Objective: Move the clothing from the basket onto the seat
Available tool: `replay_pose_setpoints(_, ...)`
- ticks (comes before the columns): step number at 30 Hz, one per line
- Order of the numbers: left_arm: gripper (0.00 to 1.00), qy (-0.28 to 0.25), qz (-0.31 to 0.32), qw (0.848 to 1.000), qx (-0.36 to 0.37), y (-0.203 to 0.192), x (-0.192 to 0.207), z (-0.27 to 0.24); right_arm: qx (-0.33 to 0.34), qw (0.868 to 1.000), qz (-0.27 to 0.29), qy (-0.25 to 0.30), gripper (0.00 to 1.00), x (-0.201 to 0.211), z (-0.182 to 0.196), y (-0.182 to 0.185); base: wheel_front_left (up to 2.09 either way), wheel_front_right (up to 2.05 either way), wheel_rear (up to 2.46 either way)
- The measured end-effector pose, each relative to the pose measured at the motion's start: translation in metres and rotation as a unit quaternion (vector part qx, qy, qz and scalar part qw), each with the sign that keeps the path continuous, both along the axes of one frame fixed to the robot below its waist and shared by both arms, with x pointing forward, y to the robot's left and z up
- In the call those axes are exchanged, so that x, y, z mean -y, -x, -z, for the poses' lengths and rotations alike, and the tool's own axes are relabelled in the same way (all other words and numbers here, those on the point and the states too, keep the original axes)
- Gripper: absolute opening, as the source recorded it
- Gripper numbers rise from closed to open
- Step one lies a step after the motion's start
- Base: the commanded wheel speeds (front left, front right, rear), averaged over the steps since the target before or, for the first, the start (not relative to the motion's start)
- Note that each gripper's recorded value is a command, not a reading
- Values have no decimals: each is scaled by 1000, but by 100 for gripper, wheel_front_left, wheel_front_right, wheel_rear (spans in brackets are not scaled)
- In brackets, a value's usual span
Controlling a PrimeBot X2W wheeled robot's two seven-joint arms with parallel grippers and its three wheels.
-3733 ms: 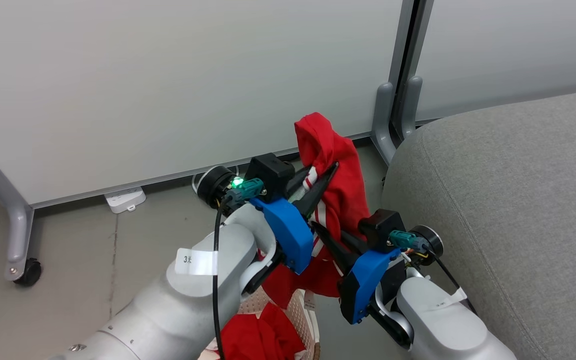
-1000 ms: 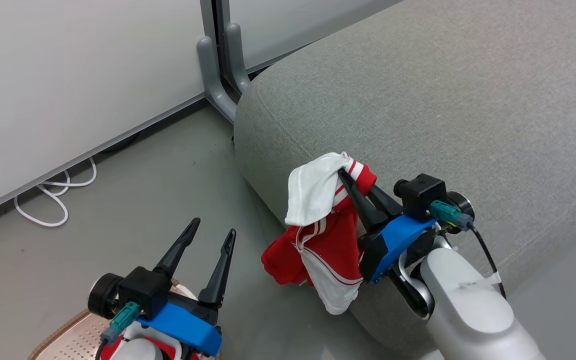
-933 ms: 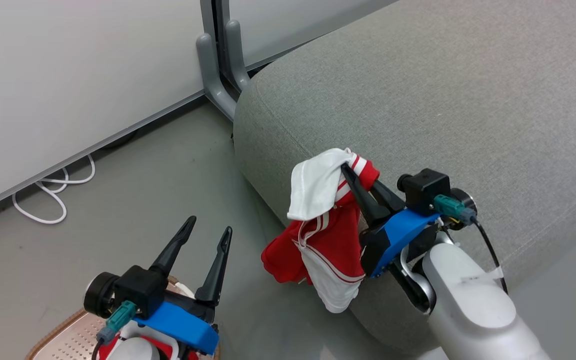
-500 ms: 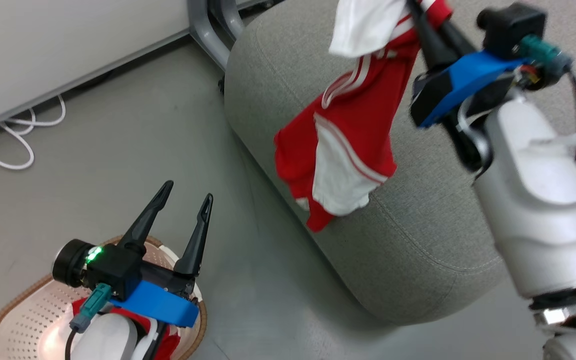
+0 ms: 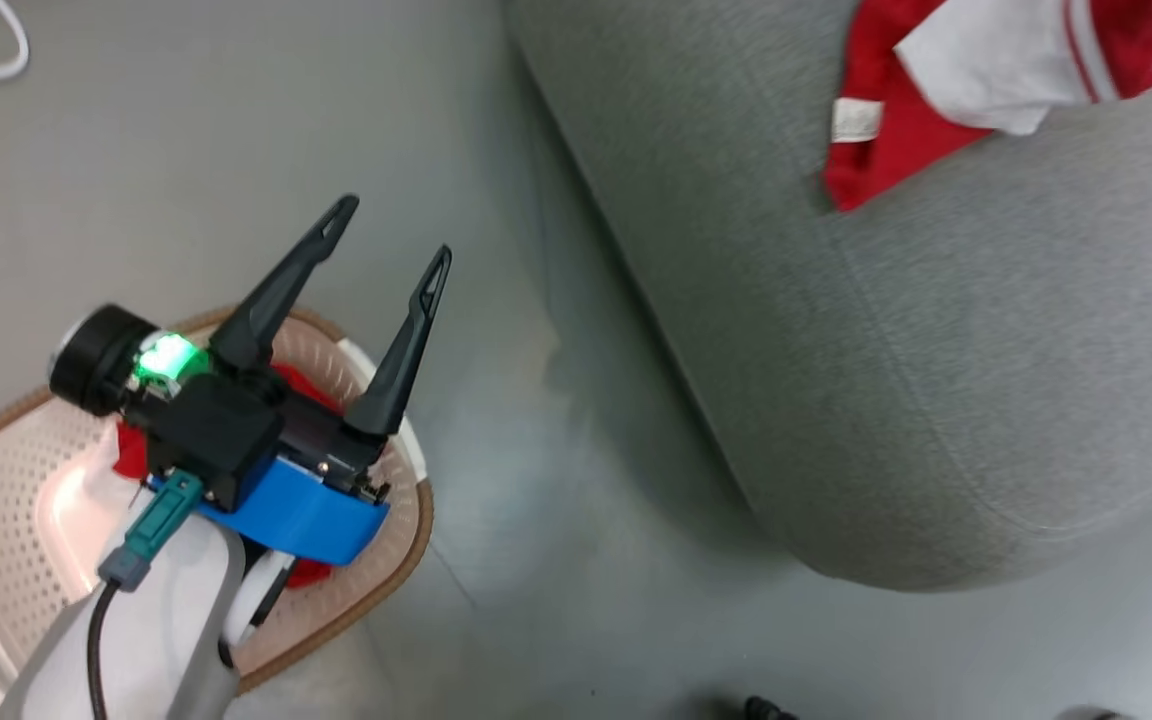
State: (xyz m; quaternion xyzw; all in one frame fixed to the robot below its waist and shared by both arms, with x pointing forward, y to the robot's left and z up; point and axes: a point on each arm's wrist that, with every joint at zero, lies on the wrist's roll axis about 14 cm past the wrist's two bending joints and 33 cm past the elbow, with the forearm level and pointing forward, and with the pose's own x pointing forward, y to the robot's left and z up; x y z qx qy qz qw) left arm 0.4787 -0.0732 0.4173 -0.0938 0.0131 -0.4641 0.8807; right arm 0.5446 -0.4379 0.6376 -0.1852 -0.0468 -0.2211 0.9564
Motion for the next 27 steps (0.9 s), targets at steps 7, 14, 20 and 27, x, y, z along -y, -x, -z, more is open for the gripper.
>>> replay_pose_setpoints(7, 100, -6, -9, 1000, -11, -16, -12, 29, -69, 995, 40, -53, 0, 19, 107, -7, 0, 0, 0)
replay_pose_setpoints(14, 100, -25, -21, 999, -38, -16, -26, 58, -152, 982, 42, -102, 0, 0, 207, 1, 0, 0, 0)
replay_pose_setpoints(20, 100, -20, -34, 999, -32, -17, -30, 48, -161, 981, 41, -102, 0, -3, 211, 10, 0, 0, 0)
replay_pose_setpoints(27, 100, -11, -58, 998, -38, -7, -35, 27, -160, 984, 21, -80, 100, -12, 186, 22, 0, 0, 0)
